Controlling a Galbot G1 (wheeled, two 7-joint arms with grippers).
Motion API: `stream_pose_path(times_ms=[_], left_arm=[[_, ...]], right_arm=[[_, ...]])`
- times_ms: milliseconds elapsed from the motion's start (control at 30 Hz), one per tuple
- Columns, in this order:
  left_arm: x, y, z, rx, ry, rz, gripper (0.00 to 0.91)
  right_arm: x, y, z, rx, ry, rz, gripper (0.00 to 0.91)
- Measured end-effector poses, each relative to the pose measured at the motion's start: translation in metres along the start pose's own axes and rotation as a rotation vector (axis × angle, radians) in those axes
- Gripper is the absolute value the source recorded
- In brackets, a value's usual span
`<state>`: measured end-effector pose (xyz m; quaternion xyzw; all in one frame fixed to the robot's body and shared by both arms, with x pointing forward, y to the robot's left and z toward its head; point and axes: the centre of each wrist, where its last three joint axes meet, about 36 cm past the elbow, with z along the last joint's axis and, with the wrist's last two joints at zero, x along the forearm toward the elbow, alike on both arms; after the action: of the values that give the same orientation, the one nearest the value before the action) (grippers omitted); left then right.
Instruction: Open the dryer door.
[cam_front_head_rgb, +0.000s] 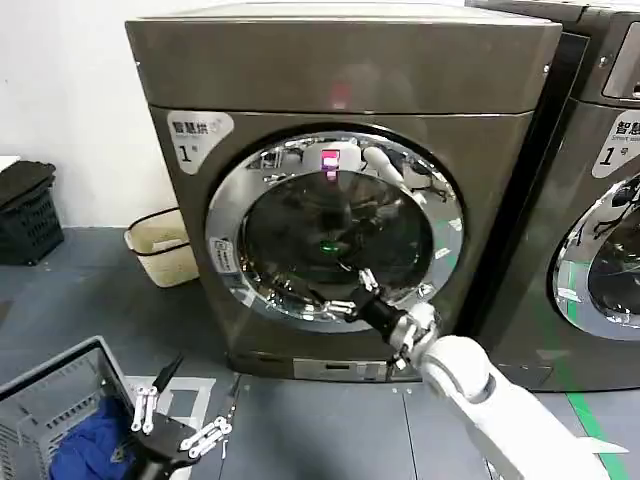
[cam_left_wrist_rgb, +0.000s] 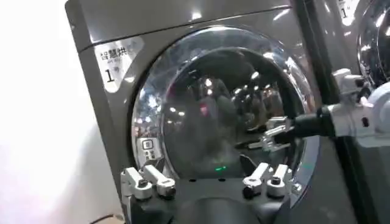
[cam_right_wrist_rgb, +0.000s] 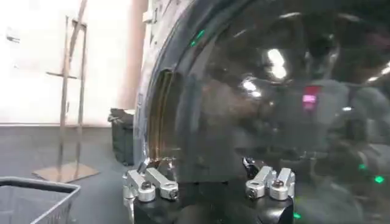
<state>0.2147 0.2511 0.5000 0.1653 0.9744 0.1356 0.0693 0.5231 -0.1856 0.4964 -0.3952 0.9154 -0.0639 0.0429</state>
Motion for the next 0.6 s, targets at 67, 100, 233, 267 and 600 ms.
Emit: stream_pose_path(times_ms=[67,100,233,267,600], left_arm=[[0.000,0.000,0.000,0.000,0.000,0.001,0.907],[0.000,0.000,0.000,-0.001,-0.001,0.001,0.907],[0.000,0.001,0.000,-0.003,-0.001,0.000,0.907],[-0.001,0.001,0.000,-0.003,-0.001,0.000,0.907],[-0.001,0.002,0.000,-0.004,-0.003,-0.005,0.907]], right_arm=[[-0.007,0.001,-0.002,0.003,-0.001,-0.012,0.907],[-0.011,0.001,-0.002,0.004,-0.001,-0.016,0.907],[-0.024,0.001,-0.004,0.013,0.000,-0.032,0.907],[-0.027,0.001,-0.005,0.015,0.000,-0.035,0.907],[-0.053,0.004,-0.012,0.024,-0.004,-0.065,0.907]])
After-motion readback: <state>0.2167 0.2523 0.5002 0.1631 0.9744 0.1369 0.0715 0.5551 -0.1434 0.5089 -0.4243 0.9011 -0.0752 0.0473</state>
